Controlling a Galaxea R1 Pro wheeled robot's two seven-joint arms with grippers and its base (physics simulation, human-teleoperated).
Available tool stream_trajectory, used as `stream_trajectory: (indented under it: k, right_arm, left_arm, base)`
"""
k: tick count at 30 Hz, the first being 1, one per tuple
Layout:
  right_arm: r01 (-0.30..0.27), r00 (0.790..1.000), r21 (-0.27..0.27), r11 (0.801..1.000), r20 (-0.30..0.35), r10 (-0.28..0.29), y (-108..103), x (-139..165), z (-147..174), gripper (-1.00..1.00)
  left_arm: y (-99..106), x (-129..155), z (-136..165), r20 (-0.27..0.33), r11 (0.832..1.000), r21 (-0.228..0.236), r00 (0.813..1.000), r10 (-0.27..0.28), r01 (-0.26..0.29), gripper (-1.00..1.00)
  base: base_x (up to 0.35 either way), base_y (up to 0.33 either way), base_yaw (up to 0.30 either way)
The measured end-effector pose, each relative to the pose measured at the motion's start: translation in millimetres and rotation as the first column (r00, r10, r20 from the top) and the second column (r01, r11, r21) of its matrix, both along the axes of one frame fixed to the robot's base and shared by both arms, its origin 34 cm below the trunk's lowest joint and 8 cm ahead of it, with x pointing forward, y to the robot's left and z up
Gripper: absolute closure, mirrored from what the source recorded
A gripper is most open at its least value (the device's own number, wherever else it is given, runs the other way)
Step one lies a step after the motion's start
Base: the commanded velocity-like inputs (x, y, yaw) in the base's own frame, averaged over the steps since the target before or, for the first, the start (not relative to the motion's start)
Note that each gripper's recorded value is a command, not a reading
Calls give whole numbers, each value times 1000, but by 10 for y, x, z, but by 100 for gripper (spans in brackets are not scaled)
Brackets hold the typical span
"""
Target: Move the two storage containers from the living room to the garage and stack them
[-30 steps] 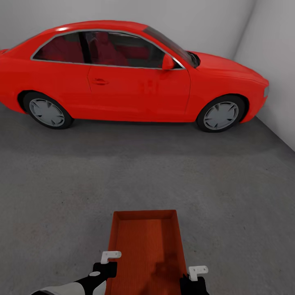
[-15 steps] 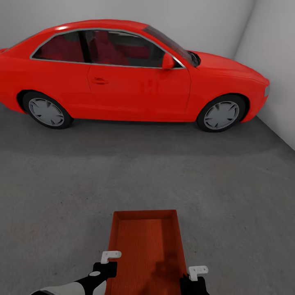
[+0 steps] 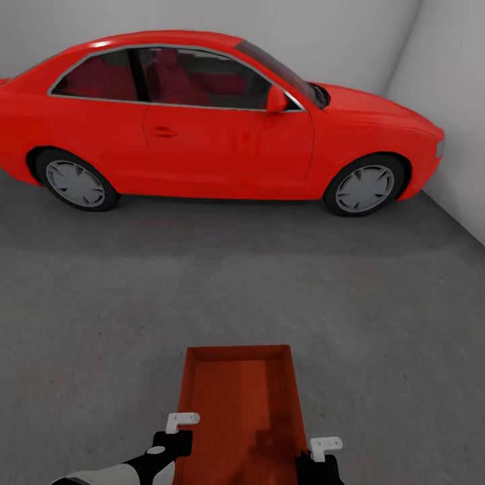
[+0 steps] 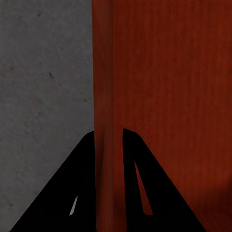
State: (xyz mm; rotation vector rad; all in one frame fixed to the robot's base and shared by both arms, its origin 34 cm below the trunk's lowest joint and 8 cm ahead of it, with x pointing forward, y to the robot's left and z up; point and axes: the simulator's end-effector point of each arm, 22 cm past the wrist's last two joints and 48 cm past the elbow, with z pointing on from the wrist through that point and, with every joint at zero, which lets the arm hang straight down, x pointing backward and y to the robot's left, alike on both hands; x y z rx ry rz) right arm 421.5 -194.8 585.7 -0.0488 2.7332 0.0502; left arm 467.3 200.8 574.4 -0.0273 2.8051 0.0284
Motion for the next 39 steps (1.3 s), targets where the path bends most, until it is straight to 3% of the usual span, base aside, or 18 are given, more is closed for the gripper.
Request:
stream_trajectory:
  k: [39]
  right_arm:
    - [-1,1000,0,1000,0,1,1,103,-417,100]
  left_arm:
    - [1,97,-417,0,1000,0,1000,2,-2,100]
  base:
    - [0,0,0]
